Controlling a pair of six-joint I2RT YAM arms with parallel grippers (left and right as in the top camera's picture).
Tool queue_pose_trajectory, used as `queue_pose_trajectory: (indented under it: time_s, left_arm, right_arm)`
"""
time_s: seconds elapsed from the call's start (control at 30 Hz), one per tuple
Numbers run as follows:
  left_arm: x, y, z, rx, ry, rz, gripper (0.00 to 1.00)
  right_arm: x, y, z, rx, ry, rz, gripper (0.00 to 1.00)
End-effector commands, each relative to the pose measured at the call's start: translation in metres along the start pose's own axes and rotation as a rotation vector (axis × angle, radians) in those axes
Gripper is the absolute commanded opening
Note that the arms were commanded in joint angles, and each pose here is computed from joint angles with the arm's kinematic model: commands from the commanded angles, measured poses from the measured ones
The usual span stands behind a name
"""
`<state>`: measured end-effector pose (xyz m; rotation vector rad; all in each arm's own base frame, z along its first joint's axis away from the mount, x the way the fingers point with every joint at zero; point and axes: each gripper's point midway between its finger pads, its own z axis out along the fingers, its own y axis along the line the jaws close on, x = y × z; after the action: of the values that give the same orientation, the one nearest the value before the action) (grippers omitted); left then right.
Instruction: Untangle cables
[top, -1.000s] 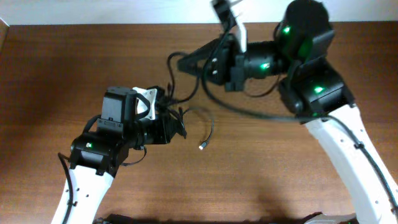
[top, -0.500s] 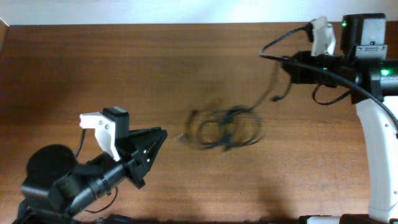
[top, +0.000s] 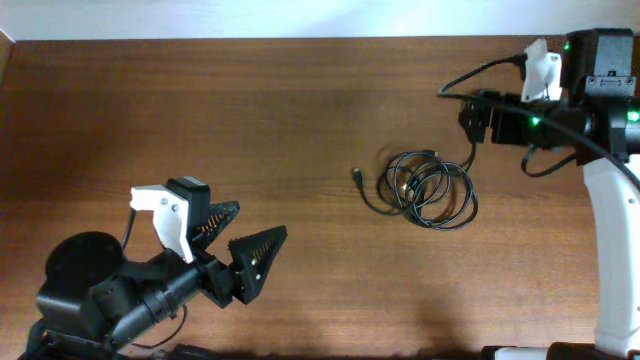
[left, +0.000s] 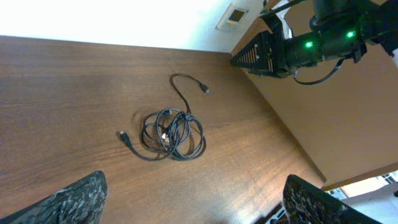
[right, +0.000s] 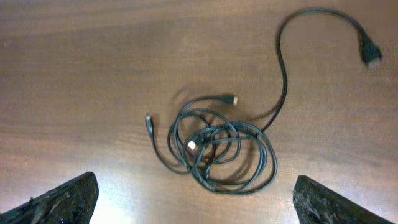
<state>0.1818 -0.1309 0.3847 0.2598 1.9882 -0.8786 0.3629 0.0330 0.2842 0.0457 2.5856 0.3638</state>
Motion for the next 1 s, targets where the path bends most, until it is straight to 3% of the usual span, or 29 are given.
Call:
queue_pose_trajectory:
  time_s: [0.0, 0.1, 0.2, 0.3, 0.43, 0.57, 0.63, 0.7, 0.73, 0.77, 0.87, 0.97]
  left_arm:
    - [0.008, 0.006, 0.004, -0.022, 0.053, -0.002, 0.93]
    - [0.01, 0.011, 0.011, -0.03, 0.08, -0.019, 0.94]
    - [0.01, 0.011, 0.012, -0.031, 0.083, -0.021, 0.97]
    - [0.01, 0.011, 0.012, -0.032, 0.082, -0.021, 0.99]
    - [0.008, 0.017, 0.012, -0.063, 0.073, -0.019, 0.99]
    - [0.003, 0.028, 0.011, -0.128, 0.047, -0.013, 0.99]
    - [-0.002, 0.027, 0.012, -0.123, 0.026, -0.002, 0.99]
    - [-0.004, 0.026, 0.012, -0.121, 0.018, 0.003, 0.99]
    - [-0.005, 0.026, 0.012, -0.121, 0.017, 0.003, 0.99]
    - [-0.005, 0.027, 0.012, -0.124, 0.016, 0.003, 0.99]
    - [-0.006, 0.033, 0.011, -0.162, 0.006, 0.004, 0.99]
    - [-0.006, 0.034, 0.012, -0.165, 0.01, 0.001, 0.99]
  right_arm:
    - [0.011, -0.002, -0.002, 0.014, 0.041, 0.02, 0.99]
    - [0.036, -0.002, 0.013, -0.003, 0.157, 0.036, 0.99]
    - [0.059, 0.003, 0.047, -0.06, 0.245, -0.175, 0.99]
    - [0.067, 0.004, 0.093, -0.103, 0.235, -0.428, 0.99]
    - [0.081, 0.004, 0.135, -0.169, 0.211, -0.883, 0.99]
    - [0.08, -0.005, 0.174, -0.176, 0.2, -0.964, 0.98]
    - [0.087, -0.012, 0.201, -0.19, 0.238, -0.951, 0.78]
    - [0.103, -0.02, 0.224, -0.211, 0.299, -0.932, 0.73]
    - [0.11, -0.023, 0.235, -0.22, 0.326, -0.922, 0.52]
    - [0.115, -0.026, 0.244, -0.225, 0.34, -0.917, 0.07]
    - [0.113, -0.015, 0.247, -0.267, 0.315, -0.912, 0.04]
    - [0.069, 0.025, 0.22, -0.278, 0.177, -0.897, 0.04]
